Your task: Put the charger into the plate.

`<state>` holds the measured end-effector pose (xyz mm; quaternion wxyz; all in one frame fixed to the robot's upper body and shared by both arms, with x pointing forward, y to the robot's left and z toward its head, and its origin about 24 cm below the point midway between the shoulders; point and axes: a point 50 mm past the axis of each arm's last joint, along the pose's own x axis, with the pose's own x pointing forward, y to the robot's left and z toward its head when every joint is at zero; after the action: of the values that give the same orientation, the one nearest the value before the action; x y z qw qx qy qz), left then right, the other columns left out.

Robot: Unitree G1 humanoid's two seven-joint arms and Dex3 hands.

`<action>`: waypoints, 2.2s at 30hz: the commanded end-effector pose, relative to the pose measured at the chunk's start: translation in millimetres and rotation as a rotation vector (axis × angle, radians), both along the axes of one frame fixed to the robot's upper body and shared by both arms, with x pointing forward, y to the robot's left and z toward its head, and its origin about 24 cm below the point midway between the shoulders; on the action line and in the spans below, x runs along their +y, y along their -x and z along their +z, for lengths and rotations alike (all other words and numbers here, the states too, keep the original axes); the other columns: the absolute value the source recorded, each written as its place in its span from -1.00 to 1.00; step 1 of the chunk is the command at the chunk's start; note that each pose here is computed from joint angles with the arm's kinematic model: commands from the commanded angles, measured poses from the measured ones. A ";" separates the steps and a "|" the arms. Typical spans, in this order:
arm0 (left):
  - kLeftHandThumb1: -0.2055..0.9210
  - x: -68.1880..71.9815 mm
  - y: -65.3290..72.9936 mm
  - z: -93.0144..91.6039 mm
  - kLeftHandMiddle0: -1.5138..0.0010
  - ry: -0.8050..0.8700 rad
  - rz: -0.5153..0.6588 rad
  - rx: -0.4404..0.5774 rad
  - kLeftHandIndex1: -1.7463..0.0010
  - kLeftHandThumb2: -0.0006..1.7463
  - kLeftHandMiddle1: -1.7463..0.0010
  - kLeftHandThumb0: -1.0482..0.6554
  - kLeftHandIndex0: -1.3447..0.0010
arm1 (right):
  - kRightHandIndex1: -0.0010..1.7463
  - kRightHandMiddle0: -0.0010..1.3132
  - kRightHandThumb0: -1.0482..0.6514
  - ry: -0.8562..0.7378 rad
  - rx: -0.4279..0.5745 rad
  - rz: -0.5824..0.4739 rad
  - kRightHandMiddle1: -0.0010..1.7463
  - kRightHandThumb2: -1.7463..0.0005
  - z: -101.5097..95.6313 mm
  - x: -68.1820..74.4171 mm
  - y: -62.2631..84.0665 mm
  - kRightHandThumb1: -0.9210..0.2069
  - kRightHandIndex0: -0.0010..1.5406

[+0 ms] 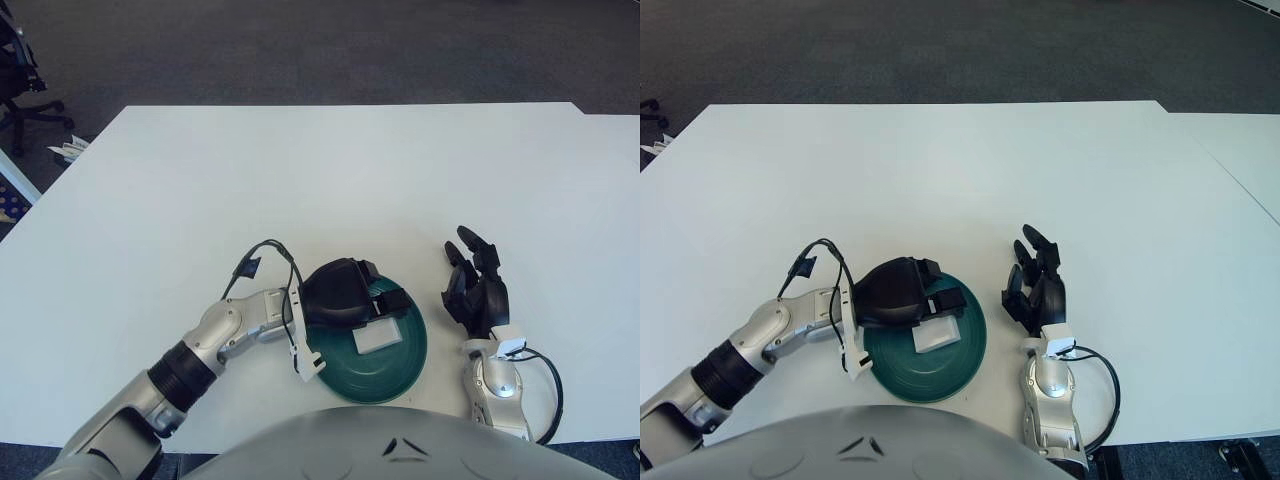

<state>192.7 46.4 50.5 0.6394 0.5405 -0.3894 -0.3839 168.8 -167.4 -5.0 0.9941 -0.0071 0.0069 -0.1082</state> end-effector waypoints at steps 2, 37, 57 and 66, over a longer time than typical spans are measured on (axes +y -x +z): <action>0.98 6.1 -2.4 -10.6 0.61 -0.060 0.017 0.007 -1.00 -0.40 -0.91 -0.19 0.69 | -1.00 -1.00 -0.60 -0.039 0.247 0.007 -0.24 0.02 -38.0 7.1 18.4 -1.00 -0.58; 1.00 33.2 -7.0 50.1 0.59 -0.043 0.131 -0.006 0.35 -0.07 1.00 -0.97 1.00 | -1.00 -1.00 -0.55 -0.133 0.220 0.006 -0.23 0.11 -40.0 5.4 14.9 -1.00 -0.65; 1.00 35.5 -6.7 51.4 0.61 -0.049 0.113 0.016 0.32 -0.07 0.99 -0.98 1.00 | -0.99 -1.00 -0.55 -0.128 0.224 0.008 -0.24 0.11 -40.0 5.0 15.7 -1.00 -0.62; 1.00 35.8 -7.0 52.6 0.56 -0.046 0.098 0.010 0.29 -0.08 0.98 -0.96 1.00 | -0.99 -1.00 -0.56 -0.128 0.224 0.007 -0.24 0.10 -39.7 4.6 16.0 -1.00 -0.61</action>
<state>197.8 79.1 102.8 0.6484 0.5681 -0.3535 -0.3632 176.3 -166.5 -5.8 0.9948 0.0301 0.0035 -0.0972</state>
